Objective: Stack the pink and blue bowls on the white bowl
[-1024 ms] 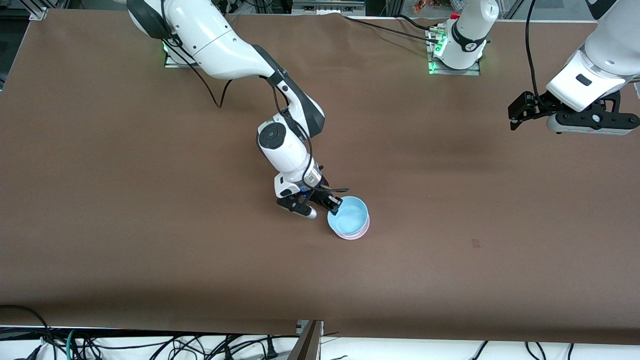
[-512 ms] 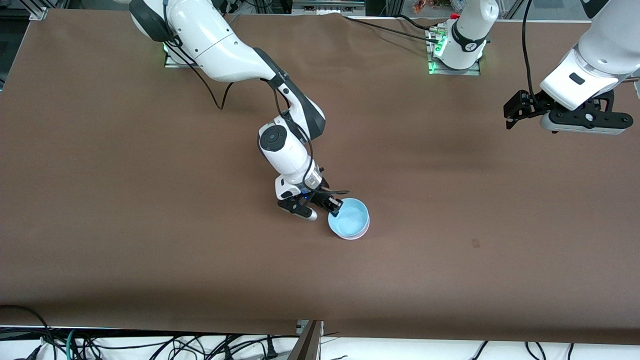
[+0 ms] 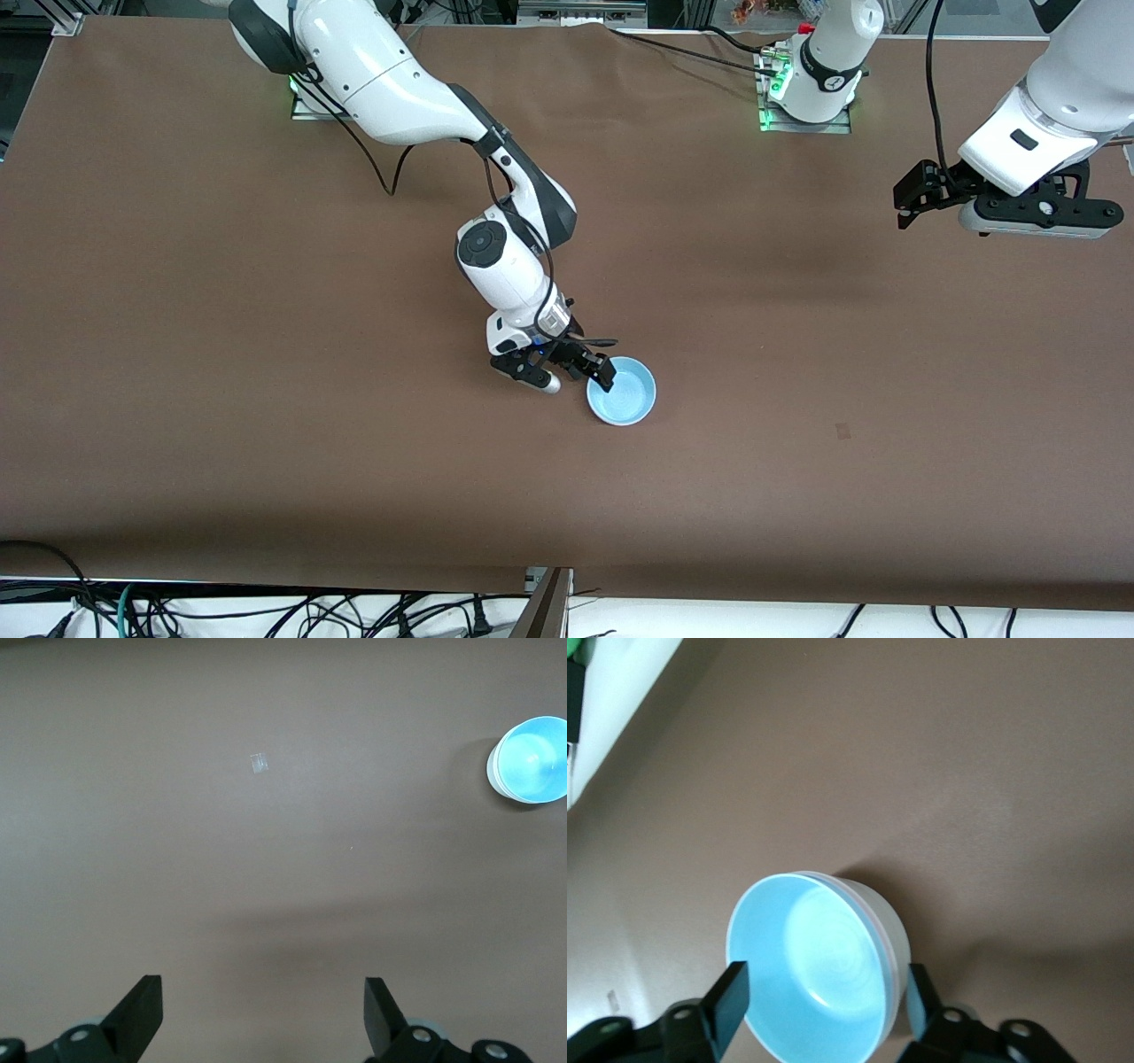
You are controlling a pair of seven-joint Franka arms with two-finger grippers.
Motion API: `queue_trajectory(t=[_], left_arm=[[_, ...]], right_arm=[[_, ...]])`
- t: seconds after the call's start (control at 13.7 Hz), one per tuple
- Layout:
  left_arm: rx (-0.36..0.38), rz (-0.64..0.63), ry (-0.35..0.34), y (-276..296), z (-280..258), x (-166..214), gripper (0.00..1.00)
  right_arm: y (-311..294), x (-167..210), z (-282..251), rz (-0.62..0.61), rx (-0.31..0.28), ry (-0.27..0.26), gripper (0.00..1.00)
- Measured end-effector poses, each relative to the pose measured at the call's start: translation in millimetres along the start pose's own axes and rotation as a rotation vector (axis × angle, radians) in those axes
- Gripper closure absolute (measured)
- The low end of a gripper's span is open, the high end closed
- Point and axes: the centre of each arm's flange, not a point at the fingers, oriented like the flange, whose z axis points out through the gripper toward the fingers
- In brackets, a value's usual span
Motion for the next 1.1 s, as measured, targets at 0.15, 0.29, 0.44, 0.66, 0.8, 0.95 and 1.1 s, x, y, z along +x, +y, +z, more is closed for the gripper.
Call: queue_trajectory(t=[0.15,0.29,0.44,0.66,0.8,0.95,1.1], left_arm=[[0.000,-0.001,0.000,-0.6,0.0,0.0,0.00],[0.000,-0.001,0.000,-0.6,0.0,0.0,0.00],[0.000,-0.002,-0.002,-1.0,0.5,0.0,0.00],[0.000,-0.005,-0.010,-6.6,2.2,0.0,0.00],[0.000,-0.002,-0.017,-9.6,3.1,-0.6,0.00],[0.000,-0.001,-0.018,-9.8,3.1,-0.6,0.00],[0.000,0.000,-0.018,-9.9,3.1,-0.6,0.00]], right_arm=[[-14.8,8.4,-15.2,0.009,0.030,0.018,0.01],[-26.4,26.1,-40.5,0.013,0.016,0.029,0.01],[-38.0,47.7,-79.2,0.018,-0.046,0.023,0.01],[-47.3,83.9,-158.7,-0.023,-0.183,-0.006,0.01],[-45.9,102.0,-208.3,-0.079,-0.250,-0.050,0.01],[-38.0,118.8,-253.3,-0.120,-0.312,-0.097,0.01],[-24.7,134.3,-300.4,-0.168,-0.384,-0.145,0.01]])
